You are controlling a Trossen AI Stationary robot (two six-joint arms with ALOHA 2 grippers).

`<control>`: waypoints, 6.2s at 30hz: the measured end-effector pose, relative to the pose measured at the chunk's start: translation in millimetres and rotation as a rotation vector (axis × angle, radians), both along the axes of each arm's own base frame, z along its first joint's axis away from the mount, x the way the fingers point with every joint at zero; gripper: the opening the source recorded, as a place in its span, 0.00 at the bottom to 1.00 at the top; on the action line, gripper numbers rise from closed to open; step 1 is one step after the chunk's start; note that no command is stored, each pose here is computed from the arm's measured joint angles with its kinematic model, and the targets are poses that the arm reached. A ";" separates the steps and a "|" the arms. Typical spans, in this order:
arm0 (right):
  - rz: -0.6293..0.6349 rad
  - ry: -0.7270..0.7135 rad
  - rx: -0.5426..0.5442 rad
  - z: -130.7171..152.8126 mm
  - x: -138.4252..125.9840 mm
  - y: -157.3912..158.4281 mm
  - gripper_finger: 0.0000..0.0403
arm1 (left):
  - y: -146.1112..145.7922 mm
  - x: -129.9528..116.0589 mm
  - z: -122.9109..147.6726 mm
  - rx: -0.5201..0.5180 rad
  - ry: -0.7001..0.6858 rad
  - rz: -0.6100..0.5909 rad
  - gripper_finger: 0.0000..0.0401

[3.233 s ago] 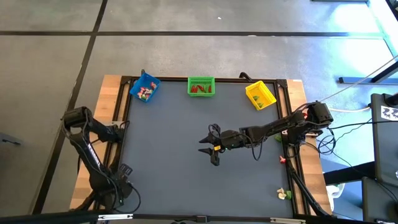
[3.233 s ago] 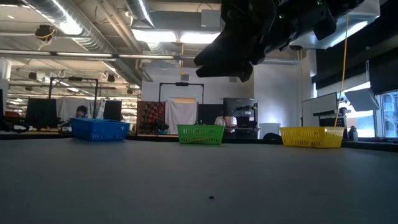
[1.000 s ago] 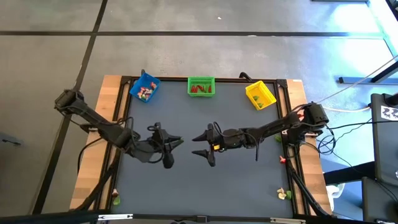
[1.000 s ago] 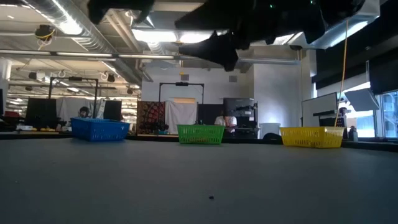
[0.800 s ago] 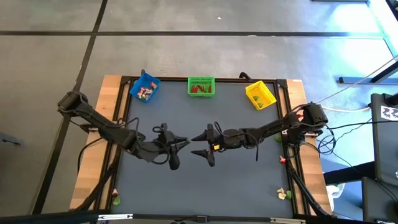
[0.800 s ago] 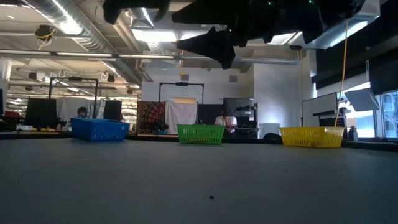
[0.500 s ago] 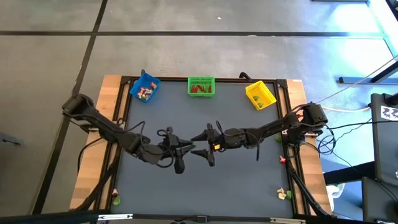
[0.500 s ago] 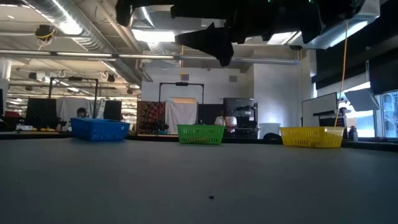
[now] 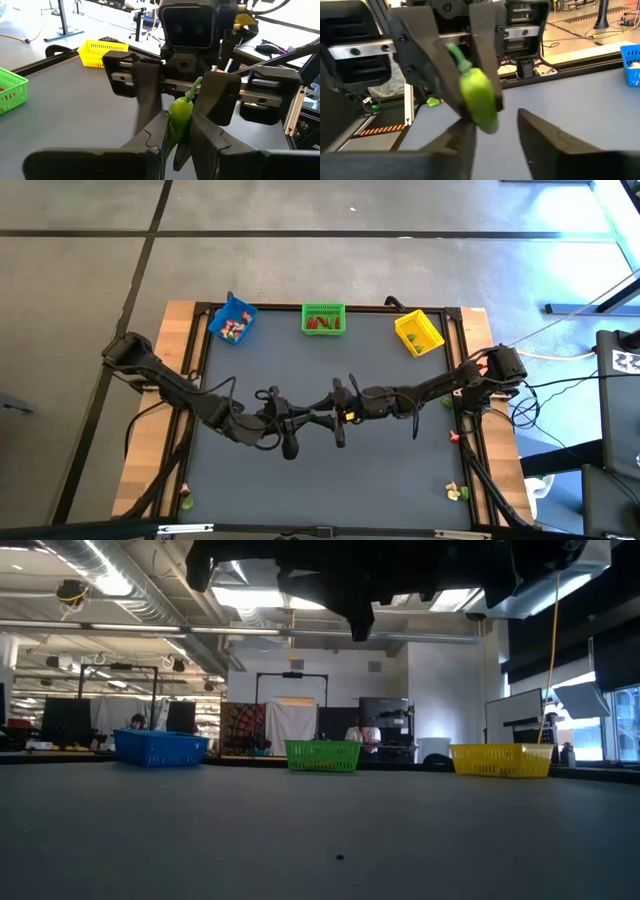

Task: Sort produce into baskets
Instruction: Put the green chili pepper into the green bin, then put the brown mushroom into the blue bin

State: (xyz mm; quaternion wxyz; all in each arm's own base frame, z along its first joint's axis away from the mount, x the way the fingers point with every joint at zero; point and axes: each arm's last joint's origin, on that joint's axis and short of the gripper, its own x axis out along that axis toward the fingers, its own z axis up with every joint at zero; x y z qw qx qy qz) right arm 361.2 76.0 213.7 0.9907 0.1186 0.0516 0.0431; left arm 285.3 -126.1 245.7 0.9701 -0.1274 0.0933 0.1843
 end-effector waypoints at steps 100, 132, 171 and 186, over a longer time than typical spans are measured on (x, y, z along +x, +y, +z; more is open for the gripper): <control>-0.541 0.361 0.112 -33.7 -31.1 -218.0 0.07 | 9.2 -48.6 -3.2 0.227 0.391 -0.068 0.52; -0.620 0.378 0.165 6.9 -17.3 -287.2 0.07 | 13.2 -46.8 -3.3 0.248 0.403 -0.061 0.52; -0.425 0.681 0.144 -20.8 4.5 -289.7 0.36 | 21.2 -44.1 -4.1 0.182 0.391 -0.002 0.52; 0.030 0.764 -0.085 35.9 32.6 -136.8 0.34 | 10.1 -47.5 -6.7 0.098 0.434 -0.165 0.52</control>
